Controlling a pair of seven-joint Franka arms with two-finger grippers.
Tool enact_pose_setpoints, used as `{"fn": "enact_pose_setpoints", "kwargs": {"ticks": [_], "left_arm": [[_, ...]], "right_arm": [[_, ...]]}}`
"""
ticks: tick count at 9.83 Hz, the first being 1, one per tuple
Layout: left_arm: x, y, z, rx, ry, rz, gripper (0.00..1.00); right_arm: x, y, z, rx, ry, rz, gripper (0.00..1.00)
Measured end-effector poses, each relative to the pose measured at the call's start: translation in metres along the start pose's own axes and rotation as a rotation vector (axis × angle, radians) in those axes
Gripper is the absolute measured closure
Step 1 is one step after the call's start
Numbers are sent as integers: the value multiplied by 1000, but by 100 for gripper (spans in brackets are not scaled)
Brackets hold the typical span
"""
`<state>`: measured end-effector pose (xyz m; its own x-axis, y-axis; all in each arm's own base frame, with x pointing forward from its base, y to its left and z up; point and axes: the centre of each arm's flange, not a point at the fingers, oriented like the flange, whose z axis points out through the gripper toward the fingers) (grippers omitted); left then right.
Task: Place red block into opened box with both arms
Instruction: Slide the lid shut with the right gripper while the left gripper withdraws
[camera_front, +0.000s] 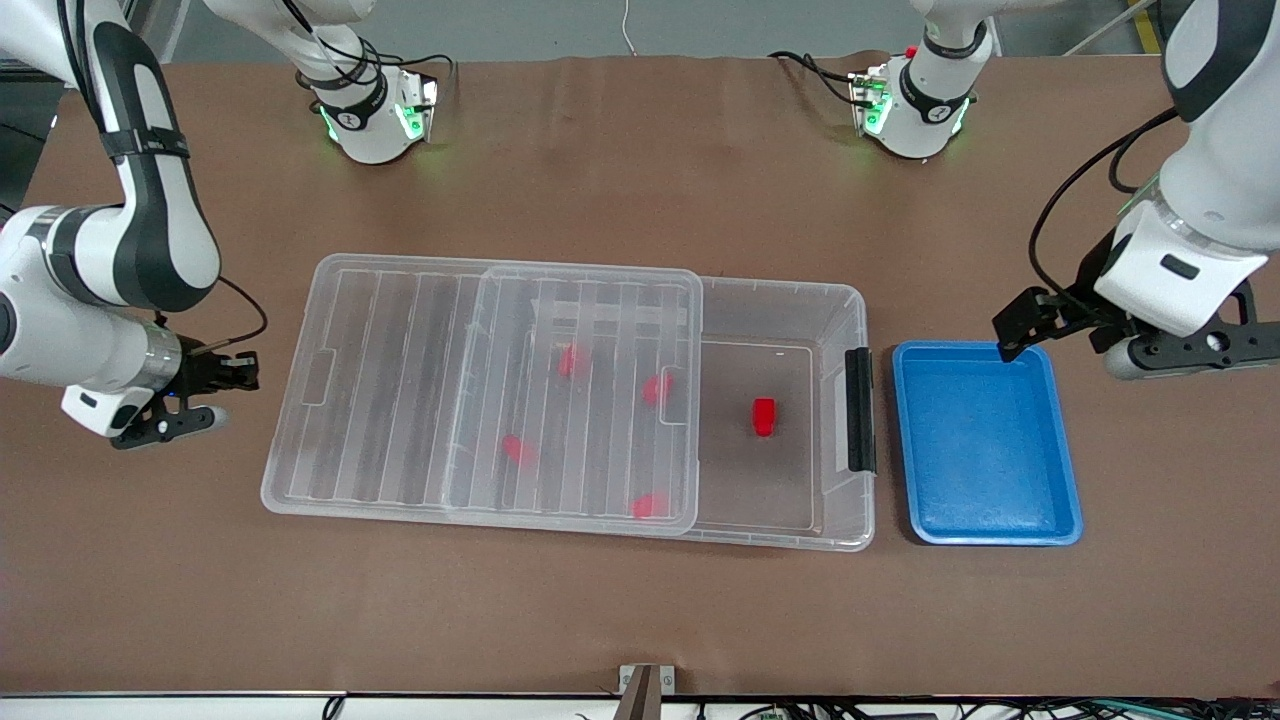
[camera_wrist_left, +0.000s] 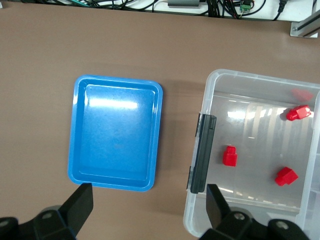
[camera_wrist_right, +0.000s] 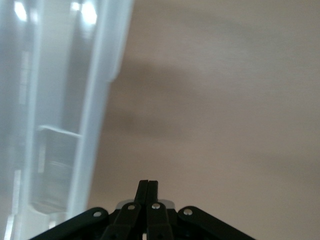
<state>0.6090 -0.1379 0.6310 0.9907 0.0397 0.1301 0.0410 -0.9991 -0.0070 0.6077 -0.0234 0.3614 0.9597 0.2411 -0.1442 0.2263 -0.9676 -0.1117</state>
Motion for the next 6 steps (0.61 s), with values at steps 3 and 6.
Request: {"fn": "enact_pose_setpoints", "kwargs": {"ticks": [3,6], "left_arm": [[-21,-50,-47,38,-4,42,0],[-43,-83,-61,8,-44,76,0]], "right_arm": [[3,-25,12,26,-16,-27,99],[8,-48,19,83,-10,-31,99]]}}
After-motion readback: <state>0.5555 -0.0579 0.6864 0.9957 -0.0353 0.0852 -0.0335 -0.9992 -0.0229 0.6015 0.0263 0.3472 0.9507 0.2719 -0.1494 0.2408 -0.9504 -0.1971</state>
